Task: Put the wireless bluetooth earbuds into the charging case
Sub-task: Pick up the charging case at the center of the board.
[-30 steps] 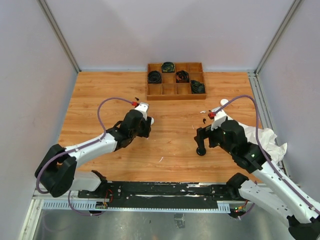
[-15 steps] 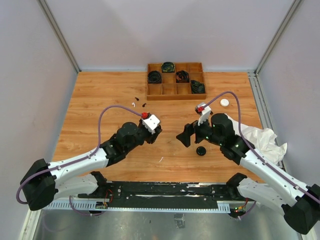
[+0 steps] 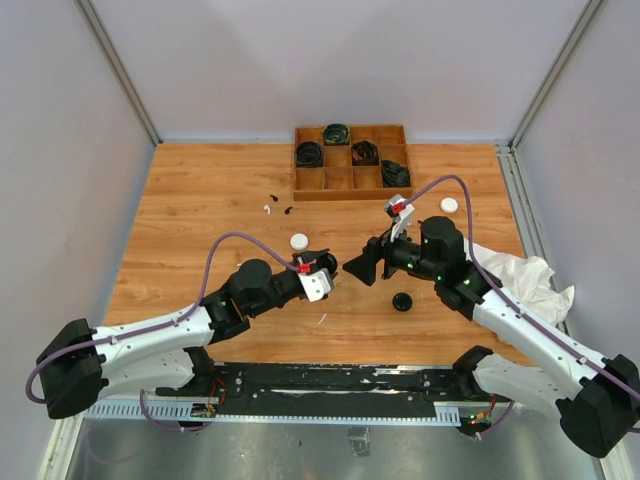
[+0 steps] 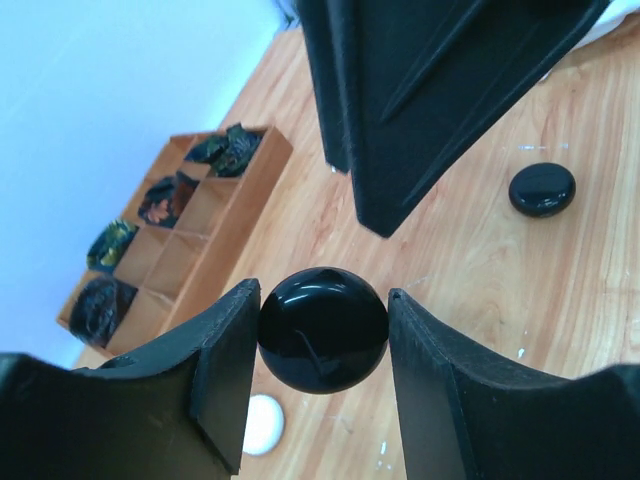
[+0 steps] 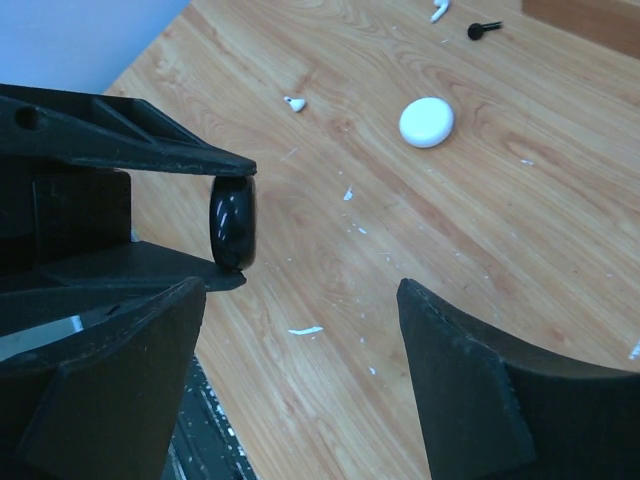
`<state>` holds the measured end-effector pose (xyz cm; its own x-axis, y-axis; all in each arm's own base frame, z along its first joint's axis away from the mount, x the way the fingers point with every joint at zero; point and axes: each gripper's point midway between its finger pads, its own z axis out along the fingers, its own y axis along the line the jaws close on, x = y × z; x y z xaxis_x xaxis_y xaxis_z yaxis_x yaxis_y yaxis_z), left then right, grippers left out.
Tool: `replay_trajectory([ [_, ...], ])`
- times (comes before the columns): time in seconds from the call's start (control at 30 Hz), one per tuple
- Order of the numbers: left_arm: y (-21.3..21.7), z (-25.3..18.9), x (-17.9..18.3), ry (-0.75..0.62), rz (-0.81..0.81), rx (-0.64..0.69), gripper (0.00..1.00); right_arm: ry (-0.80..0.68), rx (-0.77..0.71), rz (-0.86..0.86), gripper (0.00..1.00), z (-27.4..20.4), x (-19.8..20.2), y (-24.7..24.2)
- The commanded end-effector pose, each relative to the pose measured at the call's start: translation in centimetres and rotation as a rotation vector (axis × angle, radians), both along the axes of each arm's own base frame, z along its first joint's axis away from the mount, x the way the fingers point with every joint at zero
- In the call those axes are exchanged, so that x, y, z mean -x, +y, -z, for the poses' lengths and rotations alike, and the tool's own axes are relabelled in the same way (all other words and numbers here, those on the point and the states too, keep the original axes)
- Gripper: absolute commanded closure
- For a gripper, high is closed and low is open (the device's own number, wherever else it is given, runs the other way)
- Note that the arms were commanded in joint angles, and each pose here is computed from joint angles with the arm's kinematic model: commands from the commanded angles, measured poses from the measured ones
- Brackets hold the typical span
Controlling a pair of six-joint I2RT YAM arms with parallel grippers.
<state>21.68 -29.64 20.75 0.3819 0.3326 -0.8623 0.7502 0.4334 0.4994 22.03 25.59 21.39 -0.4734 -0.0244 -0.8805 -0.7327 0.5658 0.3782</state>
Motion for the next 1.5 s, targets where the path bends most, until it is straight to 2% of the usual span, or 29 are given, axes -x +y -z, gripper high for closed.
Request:
replay_trajectory([
  [0.0,-0.8,-2.3,1.0,-0.138,0.078,0.023,0.62,-0.016,-0.087,-0.059,0.24,-2.1,0.0,1.2],
  [0.2,-1.7,-2.1,1.4,-0.176,0.108,-0.015,0.62,0.005,-0.084,-0.169,0.31,-2.2,0.9,2.4],
  [0.37,-2.3,-2.1,1.4,-0.202,0.117,-0.041,0.62,0.019,-0.08,-0.197,0.34,-2.0,1.3,2.6],
  [0.6,-3.2,-2.4,2.0,-0.223,0.15,-0.051,0.62,0.049,-0.057,-0.235,0.45,-1.0,1.3,3.1],
  [1.3,-3.1,-2.9,2.4,-0.244,0.144,-0.045,0.61,0.08,0.021,-0.305,0.57,0.8,2.4,3.4],
  [1.37,-3.1,-2.9,2.4,-0.245,0.144,-0.045,0.61,0.077,0.027,-0.305,0.61,0.9,2.4,3.3],
  [1.47,-3.0,-2.7,2.5,-0.239,0.145,-0.046,0.57,0.068,0.033,-0.31,0.73,1.0,2.3,3.3],
])
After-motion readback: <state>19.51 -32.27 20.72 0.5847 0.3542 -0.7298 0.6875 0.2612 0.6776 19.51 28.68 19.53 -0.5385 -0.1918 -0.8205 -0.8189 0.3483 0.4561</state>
